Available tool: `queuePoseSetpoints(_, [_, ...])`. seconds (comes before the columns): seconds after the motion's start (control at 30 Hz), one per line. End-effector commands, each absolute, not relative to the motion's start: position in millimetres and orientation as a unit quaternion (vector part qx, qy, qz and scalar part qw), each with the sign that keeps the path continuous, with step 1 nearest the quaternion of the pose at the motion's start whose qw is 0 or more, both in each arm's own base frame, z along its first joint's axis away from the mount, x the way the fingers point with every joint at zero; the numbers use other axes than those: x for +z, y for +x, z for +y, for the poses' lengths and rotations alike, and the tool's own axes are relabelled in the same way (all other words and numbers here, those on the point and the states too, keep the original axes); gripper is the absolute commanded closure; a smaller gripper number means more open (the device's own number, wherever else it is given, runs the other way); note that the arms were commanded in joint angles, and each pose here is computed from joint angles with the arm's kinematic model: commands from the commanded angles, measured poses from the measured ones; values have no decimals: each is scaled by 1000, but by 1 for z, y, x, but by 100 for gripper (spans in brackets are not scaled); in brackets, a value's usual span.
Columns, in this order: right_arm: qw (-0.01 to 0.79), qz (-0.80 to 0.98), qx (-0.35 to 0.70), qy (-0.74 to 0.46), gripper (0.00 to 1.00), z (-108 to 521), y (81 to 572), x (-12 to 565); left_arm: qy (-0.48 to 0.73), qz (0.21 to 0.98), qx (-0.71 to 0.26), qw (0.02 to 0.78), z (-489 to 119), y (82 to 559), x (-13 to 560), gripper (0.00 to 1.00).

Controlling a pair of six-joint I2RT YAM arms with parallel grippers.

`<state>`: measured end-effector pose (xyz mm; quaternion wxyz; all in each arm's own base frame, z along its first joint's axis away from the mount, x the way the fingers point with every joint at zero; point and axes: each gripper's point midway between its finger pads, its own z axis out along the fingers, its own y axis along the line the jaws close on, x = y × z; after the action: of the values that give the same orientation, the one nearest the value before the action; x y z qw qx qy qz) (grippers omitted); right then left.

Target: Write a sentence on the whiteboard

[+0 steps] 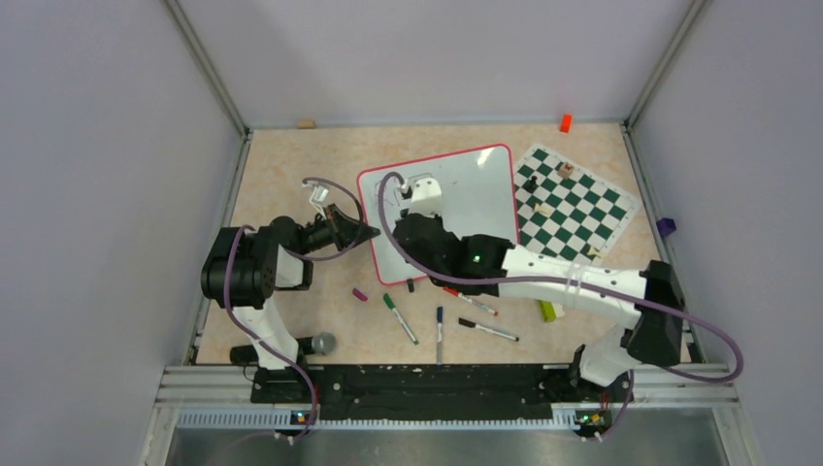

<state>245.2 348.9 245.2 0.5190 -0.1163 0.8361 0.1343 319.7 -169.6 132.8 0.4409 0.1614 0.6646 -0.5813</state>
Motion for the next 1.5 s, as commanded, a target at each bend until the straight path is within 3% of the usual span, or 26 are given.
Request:
queuePoseSetpoints(0.0, [532, 831, 104, -129, 100, 359, 251, 253, 204, 639, -564, 482, -168, 319, 143, 100])
queuePoseSetpoints(1.47, [488, 855, 69, -158, 100, 384, 288, 210, 206, 641, -570, 471, -169, 320, 141, 100])
